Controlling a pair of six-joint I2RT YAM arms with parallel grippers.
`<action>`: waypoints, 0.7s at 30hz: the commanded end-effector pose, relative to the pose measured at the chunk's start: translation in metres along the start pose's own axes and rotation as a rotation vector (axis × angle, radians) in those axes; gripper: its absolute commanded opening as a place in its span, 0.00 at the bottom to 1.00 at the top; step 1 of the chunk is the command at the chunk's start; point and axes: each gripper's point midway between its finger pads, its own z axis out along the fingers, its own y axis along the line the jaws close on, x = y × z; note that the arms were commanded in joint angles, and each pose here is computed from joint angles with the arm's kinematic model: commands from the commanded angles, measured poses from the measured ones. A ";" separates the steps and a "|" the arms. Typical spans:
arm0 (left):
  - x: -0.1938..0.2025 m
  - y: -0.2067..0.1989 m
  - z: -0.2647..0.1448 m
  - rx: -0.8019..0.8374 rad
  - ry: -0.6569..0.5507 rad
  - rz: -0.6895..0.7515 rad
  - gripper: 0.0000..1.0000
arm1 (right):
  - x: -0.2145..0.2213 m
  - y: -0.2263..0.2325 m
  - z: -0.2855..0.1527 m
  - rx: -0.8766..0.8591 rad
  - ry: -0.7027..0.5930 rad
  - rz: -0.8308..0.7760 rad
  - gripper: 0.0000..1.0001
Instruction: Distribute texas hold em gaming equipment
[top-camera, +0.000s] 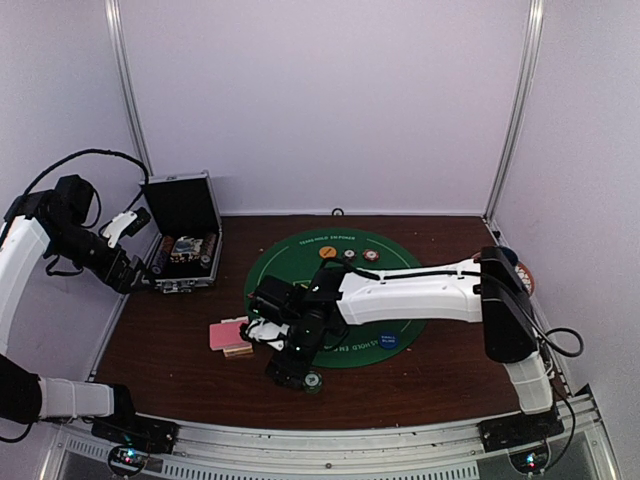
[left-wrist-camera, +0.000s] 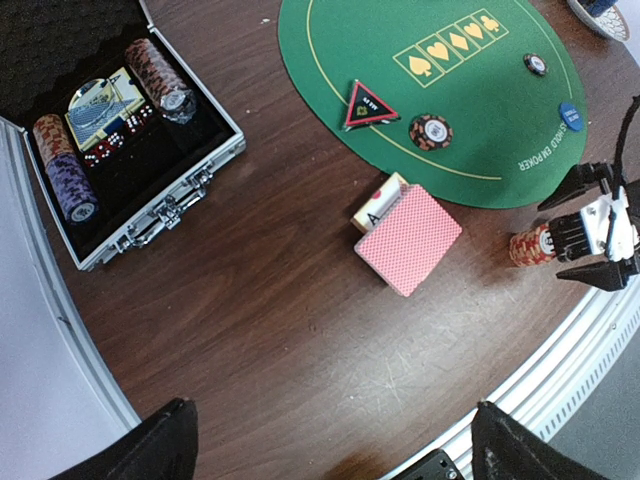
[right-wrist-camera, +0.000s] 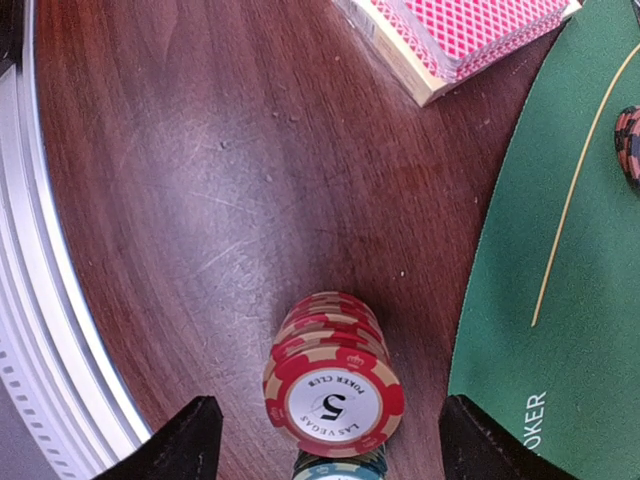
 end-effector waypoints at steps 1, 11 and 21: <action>-0.009 -0.001 -0.009 -0.010 -0.039 0.016 0.98 | -0.014 0.005 -0.003 -0.001 -0.040 -0.015 0.77; -0.009 0.000 -0.010 -0.019 -0.039 0.018 0.97 | -0.015 0.005 0.001 -0.002 -0.036 -0.015 0.70; -0.008 0.001 -0.010 -0.024 -0.037 0.020 0.97 | -0.013 0.008 0.006 -0.012 -0.022 -0.018 0.65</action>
